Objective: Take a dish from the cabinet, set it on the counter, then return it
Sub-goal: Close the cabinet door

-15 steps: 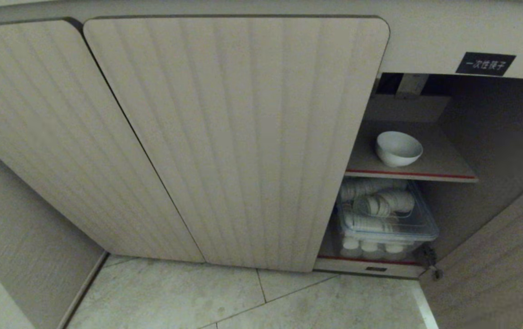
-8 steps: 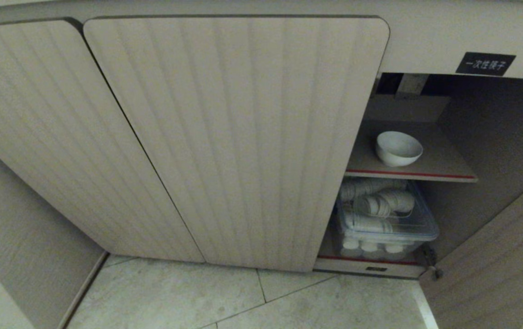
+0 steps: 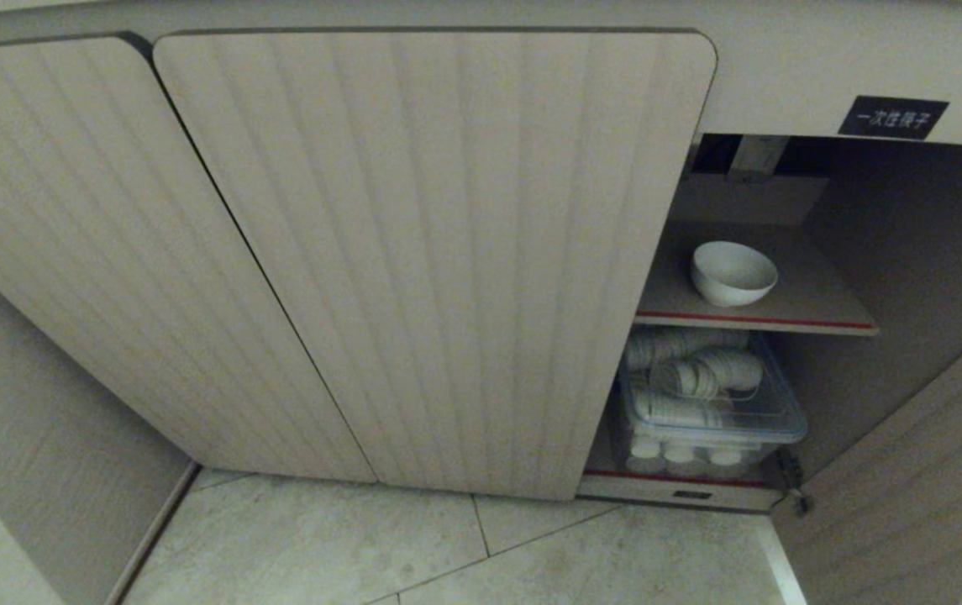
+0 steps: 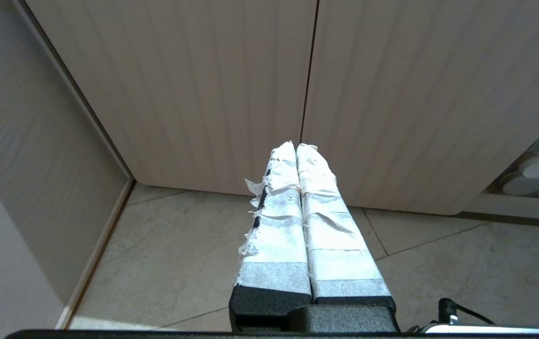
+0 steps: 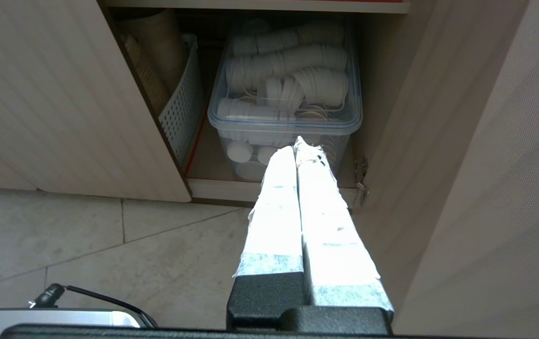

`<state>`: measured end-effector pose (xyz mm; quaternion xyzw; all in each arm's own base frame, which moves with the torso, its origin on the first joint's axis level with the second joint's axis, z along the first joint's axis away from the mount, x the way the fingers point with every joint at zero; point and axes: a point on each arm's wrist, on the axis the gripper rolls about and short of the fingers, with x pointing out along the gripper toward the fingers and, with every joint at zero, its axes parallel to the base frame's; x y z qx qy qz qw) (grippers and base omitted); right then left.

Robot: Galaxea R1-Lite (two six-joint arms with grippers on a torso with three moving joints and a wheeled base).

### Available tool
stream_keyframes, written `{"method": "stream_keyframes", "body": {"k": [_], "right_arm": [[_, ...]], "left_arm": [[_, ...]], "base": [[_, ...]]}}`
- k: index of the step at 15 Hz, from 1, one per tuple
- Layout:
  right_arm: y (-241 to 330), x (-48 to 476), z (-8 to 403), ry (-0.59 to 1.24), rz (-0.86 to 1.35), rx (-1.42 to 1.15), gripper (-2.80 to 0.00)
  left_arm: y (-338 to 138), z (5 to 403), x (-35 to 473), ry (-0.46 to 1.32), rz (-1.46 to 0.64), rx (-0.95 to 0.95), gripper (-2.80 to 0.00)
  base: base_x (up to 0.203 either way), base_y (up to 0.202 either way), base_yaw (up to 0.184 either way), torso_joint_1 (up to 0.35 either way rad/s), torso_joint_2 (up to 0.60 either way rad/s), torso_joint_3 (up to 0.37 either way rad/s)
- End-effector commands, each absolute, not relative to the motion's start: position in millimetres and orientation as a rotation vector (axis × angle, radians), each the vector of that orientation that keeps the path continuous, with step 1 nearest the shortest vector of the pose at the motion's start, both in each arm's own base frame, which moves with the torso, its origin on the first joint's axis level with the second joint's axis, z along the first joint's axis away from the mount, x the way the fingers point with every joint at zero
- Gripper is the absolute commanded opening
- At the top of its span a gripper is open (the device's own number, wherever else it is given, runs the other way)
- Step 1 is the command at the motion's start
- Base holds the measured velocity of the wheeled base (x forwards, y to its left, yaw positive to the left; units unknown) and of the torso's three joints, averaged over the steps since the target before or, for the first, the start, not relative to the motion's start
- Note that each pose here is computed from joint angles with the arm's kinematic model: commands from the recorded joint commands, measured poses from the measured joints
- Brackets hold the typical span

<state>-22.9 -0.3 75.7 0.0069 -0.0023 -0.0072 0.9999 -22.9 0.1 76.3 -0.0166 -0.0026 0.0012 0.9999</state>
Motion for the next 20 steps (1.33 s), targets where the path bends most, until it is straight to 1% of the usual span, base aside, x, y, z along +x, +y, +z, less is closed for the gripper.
{"method": "stream_keyframes", "body": {"k": [1,4,20], "right_arm": [[-0.4,-22.8,75.8,-0.004,-0.018,0.029,-2.80],[-1.3,-22.8,76.4,-0.011,-0.056,0.082,-2.80],[-1.2,-22.8,76.3,-0.009,-0.052,0.066,-2.80]], "left_arm": [[0.1,76.4,-22.9,-0.006,0.003,-0.034,-2.80],[0.2,76.4,-22.9,-0.006,0.004,-0.034,-2.80],[0.1,76.4,-22.9,-0.006,0.003,-0.034,-2.80]], "base": [[0.000,0.000,0.000,0.000,0.00,0.000],[0.000,0.000,0.000,0.000,0.00,0.000],[0.000,0.000,0.000,0.000,0.00,0.000]]}}
